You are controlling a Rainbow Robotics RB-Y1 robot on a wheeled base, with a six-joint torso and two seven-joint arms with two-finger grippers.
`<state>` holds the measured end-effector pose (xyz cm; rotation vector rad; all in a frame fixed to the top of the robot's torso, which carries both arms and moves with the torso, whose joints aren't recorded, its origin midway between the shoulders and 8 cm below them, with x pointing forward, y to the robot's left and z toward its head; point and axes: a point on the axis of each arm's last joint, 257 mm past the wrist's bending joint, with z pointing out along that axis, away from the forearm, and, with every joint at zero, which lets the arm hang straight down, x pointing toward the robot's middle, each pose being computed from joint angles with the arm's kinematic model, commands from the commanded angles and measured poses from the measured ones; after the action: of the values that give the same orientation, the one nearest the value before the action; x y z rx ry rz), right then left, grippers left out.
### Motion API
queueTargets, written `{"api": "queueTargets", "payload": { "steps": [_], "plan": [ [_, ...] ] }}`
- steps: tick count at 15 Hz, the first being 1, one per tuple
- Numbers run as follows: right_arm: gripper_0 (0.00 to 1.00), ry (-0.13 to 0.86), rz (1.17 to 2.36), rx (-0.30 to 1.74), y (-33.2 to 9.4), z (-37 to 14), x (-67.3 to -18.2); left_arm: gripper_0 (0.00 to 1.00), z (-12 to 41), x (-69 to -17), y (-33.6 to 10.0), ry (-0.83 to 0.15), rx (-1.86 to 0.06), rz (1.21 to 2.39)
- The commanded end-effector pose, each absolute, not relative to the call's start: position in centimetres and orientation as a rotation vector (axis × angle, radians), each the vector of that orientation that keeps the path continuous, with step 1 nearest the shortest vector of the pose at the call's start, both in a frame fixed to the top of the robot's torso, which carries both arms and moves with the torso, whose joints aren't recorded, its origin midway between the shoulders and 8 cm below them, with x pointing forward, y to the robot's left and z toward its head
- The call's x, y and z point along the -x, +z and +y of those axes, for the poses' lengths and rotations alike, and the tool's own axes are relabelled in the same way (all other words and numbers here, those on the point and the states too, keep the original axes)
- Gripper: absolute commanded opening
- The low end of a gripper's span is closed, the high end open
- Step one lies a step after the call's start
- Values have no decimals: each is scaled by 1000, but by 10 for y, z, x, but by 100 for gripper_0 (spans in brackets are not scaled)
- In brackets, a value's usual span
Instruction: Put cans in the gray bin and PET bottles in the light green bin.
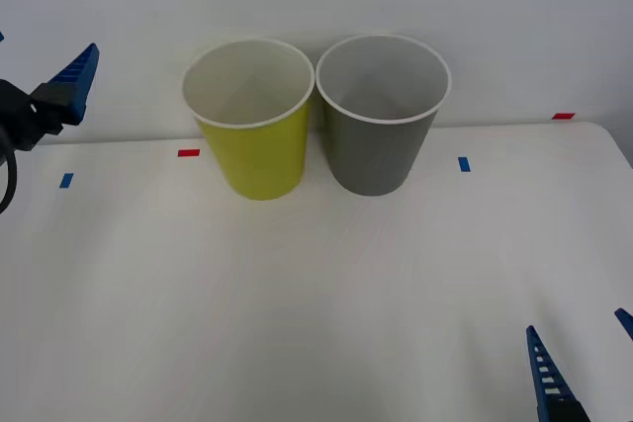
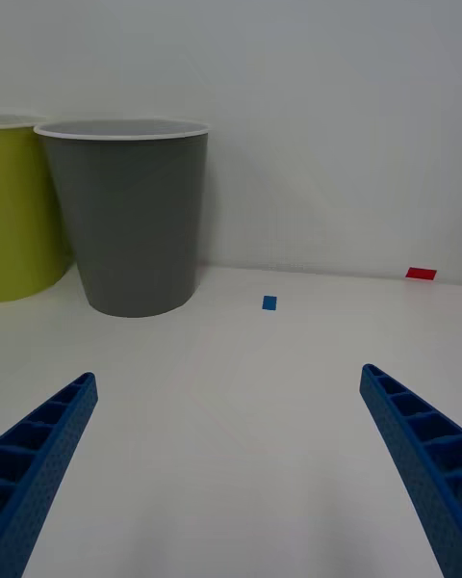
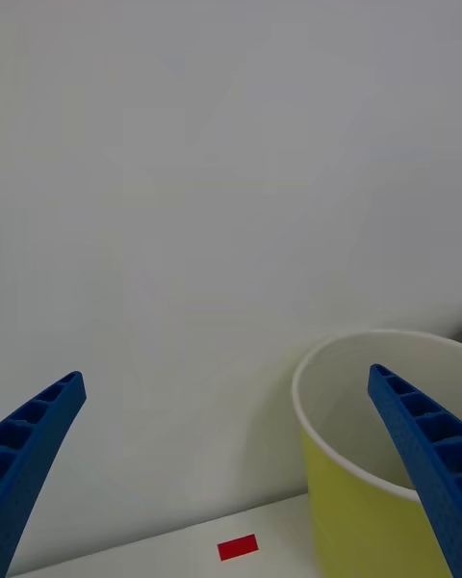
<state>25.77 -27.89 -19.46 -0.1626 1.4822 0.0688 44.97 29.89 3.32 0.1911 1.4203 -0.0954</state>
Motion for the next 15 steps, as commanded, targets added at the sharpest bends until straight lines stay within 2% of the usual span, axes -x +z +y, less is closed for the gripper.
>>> {"api": "queueTargets", "payload": {
  "steps": [1, 5, 12, 15],
  "plan": [
    [95, 69, 1482, 163, -195, -279, -258, 100, 316, -431, 16, -63, -154, 1386],
    [95, 69, 1482, 163, -195, -279, -258, 100, 315, -376, -14, -72, -100, 1336],
    [95, 69, 1482, 163, -195, -279, -258, 100, 314, -336, -65, -85, 6, 1401],
    [95, 69, 1482, 163, -195, -279, -258, 100, 314, -324, -82, 5, 6, 1419]
  ]
}}
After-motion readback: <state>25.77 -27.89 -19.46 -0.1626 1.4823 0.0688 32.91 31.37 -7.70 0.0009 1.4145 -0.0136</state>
